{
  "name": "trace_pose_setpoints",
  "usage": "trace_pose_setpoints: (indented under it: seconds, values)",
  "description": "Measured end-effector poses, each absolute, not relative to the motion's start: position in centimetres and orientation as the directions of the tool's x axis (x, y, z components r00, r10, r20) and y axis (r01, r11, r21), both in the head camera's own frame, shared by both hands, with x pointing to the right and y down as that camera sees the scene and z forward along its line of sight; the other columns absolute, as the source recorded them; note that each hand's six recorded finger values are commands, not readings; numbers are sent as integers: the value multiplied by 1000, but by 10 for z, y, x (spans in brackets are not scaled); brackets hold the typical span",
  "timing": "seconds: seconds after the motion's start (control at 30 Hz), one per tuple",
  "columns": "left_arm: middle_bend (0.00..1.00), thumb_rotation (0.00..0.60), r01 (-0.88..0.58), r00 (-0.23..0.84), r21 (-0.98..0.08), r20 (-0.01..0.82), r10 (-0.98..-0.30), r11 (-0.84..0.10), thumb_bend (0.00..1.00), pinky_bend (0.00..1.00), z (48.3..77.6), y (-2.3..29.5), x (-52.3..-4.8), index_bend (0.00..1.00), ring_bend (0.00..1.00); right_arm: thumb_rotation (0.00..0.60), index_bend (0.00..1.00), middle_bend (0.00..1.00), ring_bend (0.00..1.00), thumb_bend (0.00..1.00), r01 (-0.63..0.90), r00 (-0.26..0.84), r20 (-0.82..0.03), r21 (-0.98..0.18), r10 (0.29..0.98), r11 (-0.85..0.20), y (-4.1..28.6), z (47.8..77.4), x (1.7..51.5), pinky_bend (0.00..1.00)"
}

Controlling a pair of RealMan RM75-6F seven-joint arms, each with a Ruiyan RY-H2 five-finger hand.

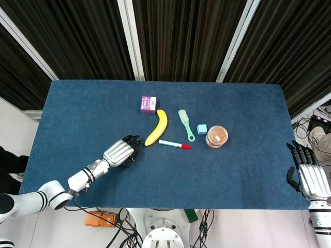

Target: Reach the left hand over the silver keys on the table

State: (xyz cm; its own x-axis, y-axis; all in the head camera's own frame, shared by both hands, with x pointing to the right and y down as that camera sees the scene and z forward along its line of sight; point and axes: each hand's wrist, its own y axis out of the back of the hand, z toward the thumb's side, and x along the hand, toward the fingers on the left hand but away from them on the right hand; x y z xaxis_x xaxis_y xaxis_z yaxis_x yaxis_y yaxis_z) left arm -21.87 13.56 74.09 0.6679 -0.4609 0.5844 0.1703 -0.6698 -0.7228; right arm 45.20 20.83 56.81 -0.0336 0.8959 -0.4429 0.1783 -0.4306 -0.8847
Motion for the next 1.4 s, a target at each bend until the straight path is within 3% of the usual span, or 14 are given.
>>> trace_pose_setpoints:
  seconds: [0.5,0.8,1.1,1.4]
  values:
    - [201,600,182,662,-724,591,-461,-666,385,141,740,135,-218,638,43,600,127,20,20,960,177,-30,-445,-884,895,-433,209,568,451,11]
    - [201,600,196,668,-749,574,-473,-633,391,141,724,127,-216,645,45,600,127,20,20,960,180,-26,-443,-884,896,-432,209,567,451,11]
    - [202,600,240,675,-813,533,-510,-531,391,149,675,104,-212,645,53,600,126,20,20,960,183,-22,-441,-884,897,-430,210,566,450,11]
    - [212,600,283,623,-880,471,-625,-382,391,159,588,57,-224,644,61,600,126,20,20,960,183,-19,-437,-886,899,-427,210,565,450,11]
